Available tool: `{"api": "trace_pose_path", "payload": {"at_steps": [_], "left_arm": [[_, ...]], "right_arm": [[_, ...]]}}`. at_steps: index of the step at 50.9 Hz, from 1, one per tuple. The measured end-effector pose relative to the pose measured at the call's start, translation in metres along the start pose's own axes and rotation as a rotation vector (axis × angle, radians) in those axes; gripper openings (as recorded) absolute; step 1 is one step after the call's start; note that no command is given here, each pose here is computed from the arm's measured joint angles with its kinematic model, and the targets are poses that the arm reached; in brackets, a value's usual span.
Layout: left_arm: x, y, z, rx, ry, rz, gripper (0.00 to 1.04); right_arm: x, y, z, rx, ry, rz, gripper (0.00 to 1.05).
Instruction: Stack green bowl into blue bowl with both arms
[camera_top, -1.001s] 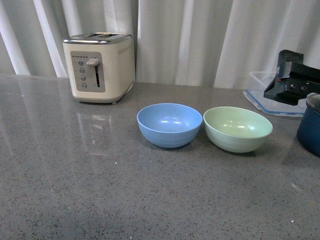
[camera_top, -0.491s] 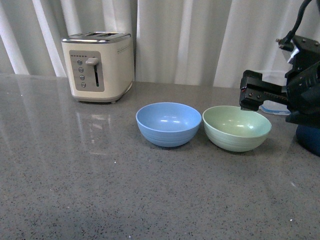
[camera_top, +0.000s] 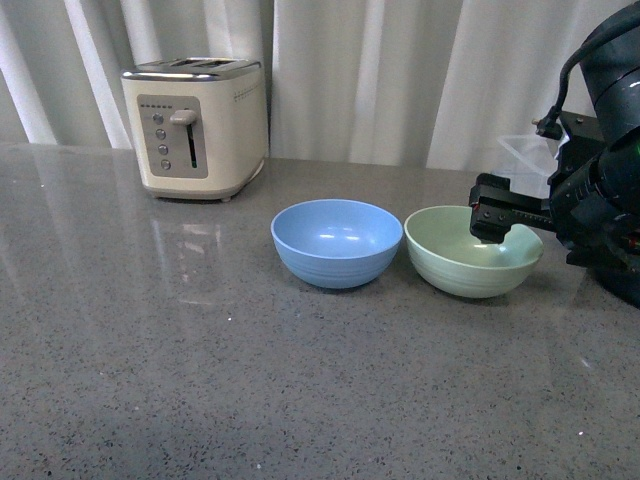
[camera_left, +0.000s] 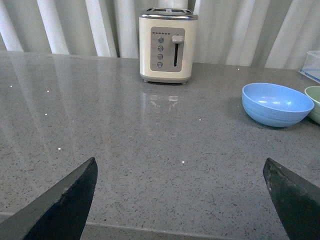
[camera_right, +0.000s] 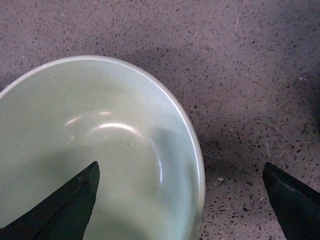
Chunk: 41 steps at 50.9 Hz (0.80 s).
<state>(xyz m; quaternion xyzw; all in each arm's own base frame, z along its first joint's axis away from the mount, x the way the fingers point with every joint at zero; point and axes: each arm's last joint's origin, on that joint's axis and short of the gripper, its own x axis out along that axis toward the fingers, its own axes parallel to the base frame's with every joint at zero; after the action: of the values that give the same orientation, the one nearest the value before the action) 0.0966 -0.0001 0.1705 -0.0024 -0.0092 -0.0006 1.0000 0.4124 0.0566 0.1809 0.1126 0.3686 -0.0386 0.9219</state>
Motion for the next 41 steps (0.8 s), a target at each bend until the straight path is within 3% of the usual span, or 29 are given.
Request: {"api": "trace_pose_path", "payload": {"at_steps": [28,41], "left_arm": [[0.0,0.0,0.0,0.0,0.0,0.0,0.98],[0.0,0.0,0.0,0.0,0.0,0.0,0.98]], "right_arm": [[0.007,0.0,0.0,-0.003,0.007,-0.037,0.01],[-0.012,-0.006,0.004,-0.032,-0.031,-0.055,0.01]]}}
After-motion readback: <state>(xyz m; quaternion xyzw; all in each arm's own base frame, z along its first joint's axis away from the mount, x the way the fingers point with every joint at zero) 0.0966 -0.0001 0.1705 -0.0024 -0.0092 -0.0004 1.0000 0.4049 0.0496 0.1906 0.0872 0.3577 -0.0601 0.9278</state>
